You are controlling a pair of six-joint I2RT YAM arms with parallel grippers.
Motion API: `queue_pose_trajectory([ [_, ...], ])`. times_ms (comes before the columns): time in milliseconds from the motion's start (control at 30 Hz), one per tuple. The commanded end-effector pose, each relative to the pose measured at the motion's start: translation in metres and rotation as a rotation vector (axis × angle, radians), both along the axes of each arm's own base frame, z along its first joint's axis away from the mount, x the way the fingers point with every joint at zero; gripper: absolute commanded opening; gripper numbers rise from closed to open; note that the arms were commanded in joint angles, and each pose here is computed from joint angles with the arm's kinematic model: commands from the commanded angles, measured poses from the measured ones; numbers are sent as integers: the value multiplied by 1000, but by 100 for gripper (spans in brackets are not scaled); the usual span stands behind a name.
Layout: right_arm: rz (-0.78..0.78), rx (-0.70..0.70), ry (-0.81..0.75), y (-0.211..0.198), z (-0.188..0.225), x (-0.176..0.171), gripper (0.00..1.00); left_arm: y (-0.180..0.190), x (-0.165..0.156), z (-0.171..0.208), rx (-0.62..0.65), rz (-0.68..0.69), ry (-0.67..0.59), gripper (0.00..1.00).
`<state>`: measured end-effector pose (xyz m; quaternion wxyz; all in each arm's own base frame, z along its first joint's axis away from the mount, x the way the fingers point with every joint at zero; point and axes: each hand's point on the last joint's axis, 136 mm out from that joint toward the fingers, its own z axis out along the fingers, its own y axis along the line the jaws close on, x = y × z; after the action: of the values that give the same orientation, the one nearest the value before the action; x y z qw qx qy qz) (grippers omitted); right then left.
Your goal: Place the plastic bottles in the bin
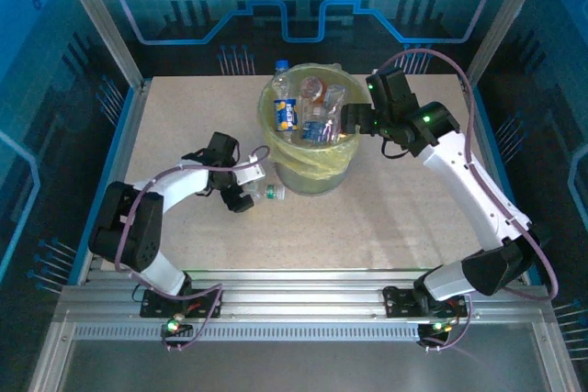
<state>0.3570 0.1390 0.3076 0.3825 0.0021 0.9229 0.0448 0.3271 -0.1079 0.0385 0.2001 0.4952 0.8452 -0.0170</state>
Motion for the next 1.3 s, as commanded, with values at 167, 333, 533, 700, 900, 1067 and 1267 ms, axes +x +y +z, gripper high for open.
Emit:
queue_pose_trajectory([
  [167,-34,3,1,-7,4,3,100,-12,-8,0,-27,-40,66,83],
  [333,-37,-1,2,-8,3,2,100,-8,-17,-3,-13,-29,103,50],
  [533,-43,0,2,-10,2,2,100,-3,-31,-4,10,-10,153,49],
  [700,-43,2,1,-10,2,1,100,1,-43,7,3,32,153,43],
  [900,-34,16,-11,-9,6,-2,100,5,-50,42,-46,99,29,30],
  [1067,-24,35,-29,-8,13,-4,100,12,-58,72,-61,141,-62,30],
  [1267,-3,52,-48,-6,23,-7,100,8,-75,130,-142,92,-198,30],
])
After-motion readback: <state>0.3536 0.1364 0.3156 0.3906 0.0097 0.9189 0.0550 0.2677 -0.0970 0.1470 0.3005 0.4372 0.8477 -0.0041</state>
